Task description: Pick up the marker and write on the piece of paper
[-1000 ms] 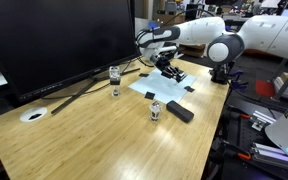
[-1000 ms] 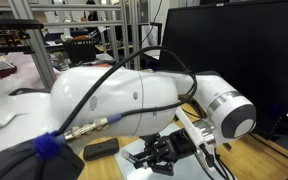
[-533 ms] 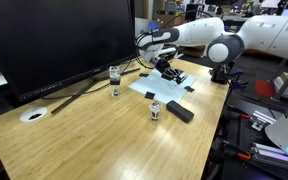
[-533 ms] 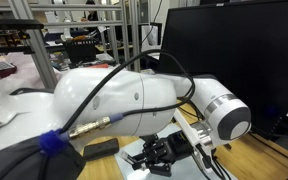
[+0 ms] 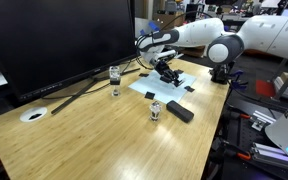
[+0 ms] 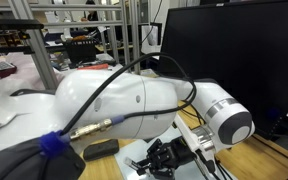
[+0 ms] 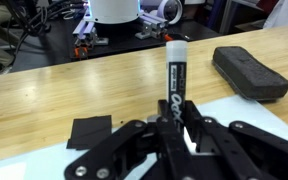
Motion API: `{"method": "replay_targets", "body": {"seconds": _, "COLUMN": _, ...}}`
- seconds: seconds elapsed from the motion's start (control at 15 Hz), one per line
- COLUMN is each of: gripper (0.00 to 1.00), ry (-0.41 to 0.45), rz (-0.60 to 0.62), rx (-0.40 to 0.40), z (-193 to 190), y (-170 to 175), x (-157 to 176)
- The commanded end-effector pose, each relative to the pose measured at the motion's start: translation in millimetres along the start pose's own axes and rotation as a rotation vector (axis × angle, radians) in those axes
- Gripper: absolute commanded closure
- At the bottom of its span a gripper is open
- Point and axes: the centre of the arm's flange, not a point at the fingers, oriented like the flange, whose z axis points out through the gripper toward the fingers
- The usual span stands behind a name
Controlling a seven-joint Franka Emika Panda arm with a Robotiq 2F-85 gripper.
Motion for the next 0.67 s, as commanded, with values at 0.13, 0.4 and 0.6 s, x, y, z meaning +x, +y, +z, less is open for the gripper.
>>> {"method": "replay_targets", "body": {"seconds": 0.13, "gripper": 0.95, "ry": 0.038, "rz": 0.015, "rx": 0.015, "z": -30, "y": 11, "x": 9}}
{"method": "replay_targets", "body": {"seconds": 0.4, "gripper": 0.95, "ry": 0.055, "rz": 0.005, "rx": 0.018, "z": -36, "y": 15, "x": 3}}
{"method": "replay_targets", "body": {"seconds": 0.6, "gripper": 0.95, "ry": 0.06, "rz": -0.006, "rx": 0.02, "z": -37, "y": 15, "x": 4}}
